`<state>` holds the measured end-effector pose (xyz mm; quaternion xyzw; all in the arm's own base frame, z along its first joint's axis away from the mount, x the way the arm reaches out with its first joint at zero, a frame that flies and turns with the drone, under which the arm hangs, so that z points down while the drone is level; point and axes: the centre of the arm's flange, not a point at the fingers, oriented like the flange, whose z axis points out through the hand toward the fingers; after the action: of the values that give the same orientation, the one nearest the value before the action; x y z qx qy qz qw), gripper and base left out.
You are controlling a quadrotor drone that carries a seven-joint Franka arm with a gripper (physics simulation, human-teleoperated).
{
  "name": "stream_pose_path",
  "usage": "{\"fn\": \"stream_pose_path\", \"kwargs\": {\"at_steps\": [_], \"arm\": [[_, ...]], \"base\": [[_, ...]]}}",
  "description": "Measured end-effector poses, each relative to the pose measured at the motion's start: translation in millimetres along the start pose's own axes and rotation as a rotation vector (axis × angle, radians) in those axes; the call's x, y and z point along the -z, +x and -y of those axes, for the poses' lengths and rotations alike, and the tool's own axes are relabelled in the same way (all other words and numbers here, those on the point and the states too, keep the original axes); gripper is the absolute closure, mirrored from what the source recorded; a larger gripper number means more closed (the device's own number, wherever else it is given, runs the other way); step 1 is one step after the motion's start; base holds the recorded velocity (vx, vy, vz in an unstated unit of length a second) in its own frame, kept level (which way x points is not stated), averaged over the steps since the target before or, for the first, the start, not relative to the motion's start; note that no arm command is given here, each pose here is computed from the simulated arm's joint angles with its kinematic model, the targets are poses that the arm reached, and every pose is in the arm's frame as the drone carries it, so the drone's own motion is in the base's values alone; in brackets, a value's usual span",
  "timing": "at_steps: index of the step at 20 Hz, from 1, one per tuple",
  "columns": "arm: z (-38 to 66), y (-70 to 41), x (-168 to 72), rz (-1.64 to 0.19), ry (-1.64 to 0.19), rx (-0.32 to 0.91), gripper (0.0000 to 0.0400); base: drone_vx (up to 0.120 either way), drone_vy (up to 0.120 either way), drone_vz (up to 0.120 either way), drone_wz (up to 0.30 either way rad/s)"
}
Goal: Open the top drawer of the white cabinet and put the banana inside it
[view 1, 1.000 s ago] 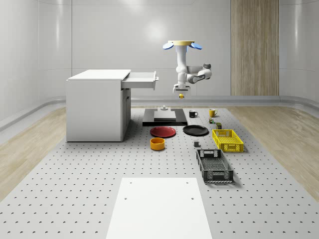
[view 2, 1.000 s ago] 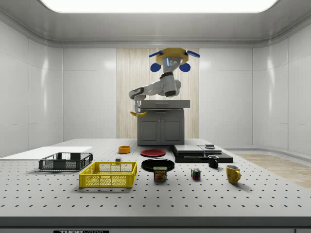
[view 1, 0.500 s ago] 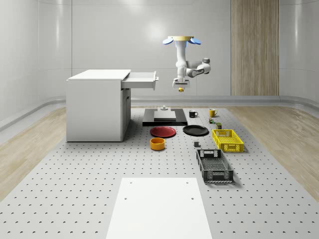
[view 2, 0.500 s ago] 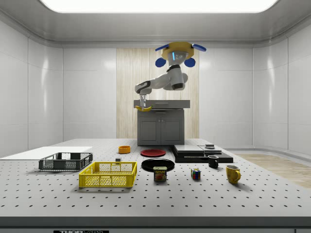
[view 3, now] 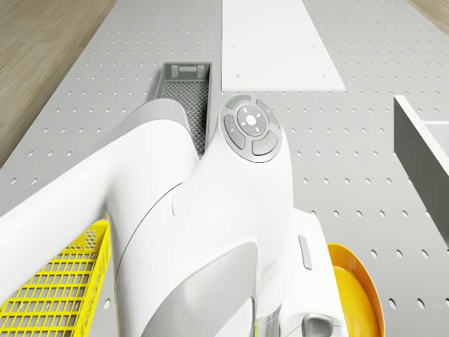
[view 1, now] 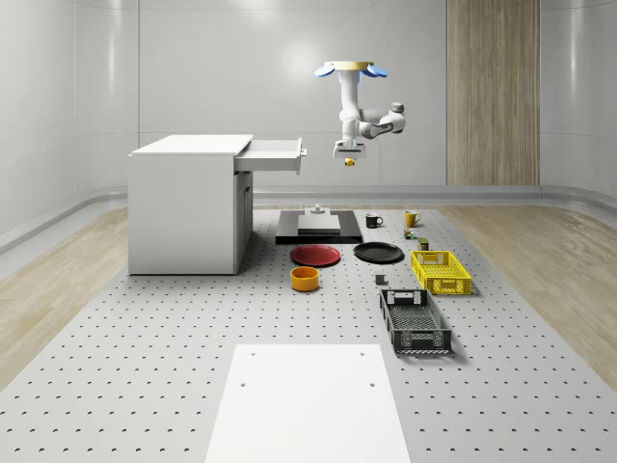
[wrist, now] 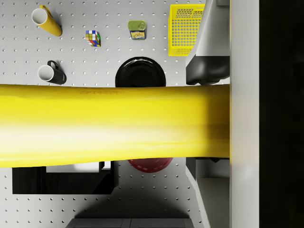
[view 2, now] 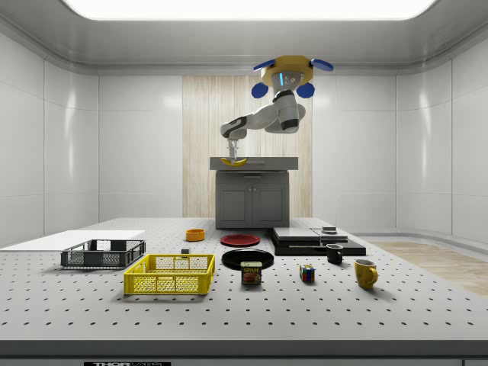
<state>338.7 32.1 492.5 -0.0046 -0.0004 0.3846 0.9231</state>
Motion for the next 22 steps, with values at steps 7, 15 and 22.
{"fn": "stream_pose_path", "kwargs": {"at_steps": [7, 15, 22], "arm": [[0.0, 0.0, 0.0, 0.000, 0.000, 0.000, 0.0207], [0.0, 0.0, 0.0, 0.000, 0.000, 0.000, 0.0207], [0.0, 0.0, 0.0, 0.000, 0.000, 0.000, 0.0207]], "base": [[-0.120, 0.000, 0.120, 0.000], [-0.120, 0.000, 0.120, 0.000], [-0.069, -0.029, 0.029, 0.000]]}}
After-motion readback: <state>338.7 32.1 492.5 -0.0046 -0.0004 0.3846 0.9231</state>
